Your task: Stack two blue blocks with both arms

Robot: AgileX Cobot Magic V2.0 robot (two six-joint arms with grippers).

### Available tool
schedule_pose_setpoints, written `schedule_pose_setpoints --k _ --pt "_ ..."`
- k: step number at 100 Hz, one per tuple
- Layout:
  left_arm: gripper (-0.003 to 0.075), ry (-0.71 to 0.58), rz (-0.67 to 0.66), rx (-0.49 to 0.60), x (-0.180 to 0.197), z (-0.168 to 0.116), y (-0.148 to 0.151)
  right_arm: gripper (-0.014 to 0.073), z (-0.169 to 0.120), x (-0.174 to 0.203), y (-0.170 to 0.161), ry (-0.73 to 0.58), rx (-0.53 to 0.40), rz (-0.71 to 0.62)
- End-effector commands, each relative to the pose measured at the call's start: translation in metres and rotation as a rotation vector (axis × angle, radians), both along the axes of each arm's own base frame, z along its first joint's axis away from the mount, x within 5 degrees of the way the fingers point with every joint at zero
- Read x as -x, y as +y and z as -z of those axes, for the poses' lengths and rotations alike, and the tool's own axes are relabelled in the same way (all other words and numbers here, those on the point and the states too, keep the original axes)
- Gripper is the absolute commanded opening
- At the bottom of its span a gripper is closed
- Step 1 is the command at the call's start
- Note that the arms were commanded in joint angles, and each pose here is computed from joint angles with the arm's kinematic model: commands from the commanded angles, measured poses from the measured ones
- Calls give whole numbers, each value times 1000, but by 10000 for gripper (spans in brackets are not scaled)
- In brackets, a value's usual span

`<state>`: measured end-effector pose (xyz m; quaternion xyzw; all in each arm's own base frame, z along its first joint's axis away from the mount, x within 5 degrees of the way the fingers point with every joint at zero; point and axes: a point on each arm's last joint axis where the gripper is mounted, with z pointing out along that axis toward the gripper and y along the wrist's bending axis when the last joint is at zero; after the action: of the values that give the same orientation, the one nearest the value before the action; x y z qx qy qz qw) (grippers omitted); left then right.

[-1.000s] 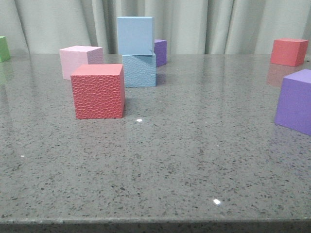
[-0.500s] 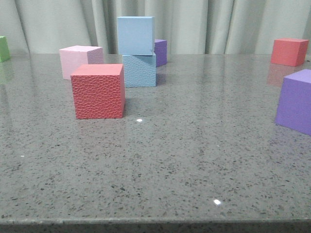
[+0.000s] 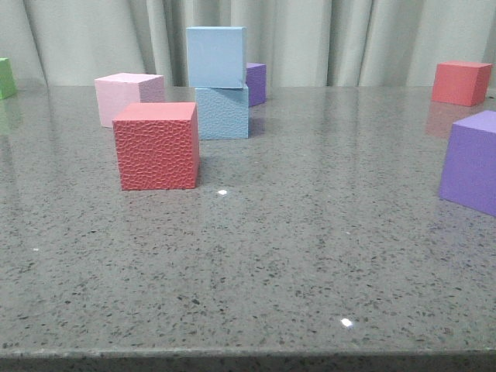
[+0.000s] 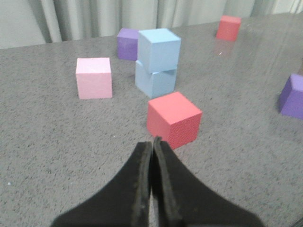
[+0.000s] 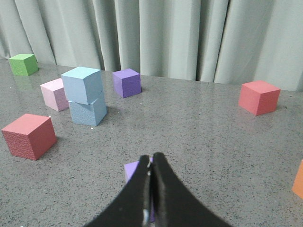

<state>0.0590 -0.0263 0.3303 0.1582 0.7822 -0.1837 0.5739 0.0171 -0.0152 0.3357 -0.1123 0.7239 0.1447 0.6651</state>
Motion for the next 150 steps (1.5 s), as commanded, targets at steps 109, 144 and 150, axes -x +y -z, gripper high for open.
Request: schedule_pose_setpoints --k 109,144,150 --pt "-18 -451 -458 21 5 108 24 -106 -13 0 1 -87 -10 -8" --pt "-19 -412 -484 4 6 118 26 -106 -13 0 1 -87 -10 -8" --pt "-18 -412 -482 4 6 118 26 -106 -13 0 1 -87 -10 -8"
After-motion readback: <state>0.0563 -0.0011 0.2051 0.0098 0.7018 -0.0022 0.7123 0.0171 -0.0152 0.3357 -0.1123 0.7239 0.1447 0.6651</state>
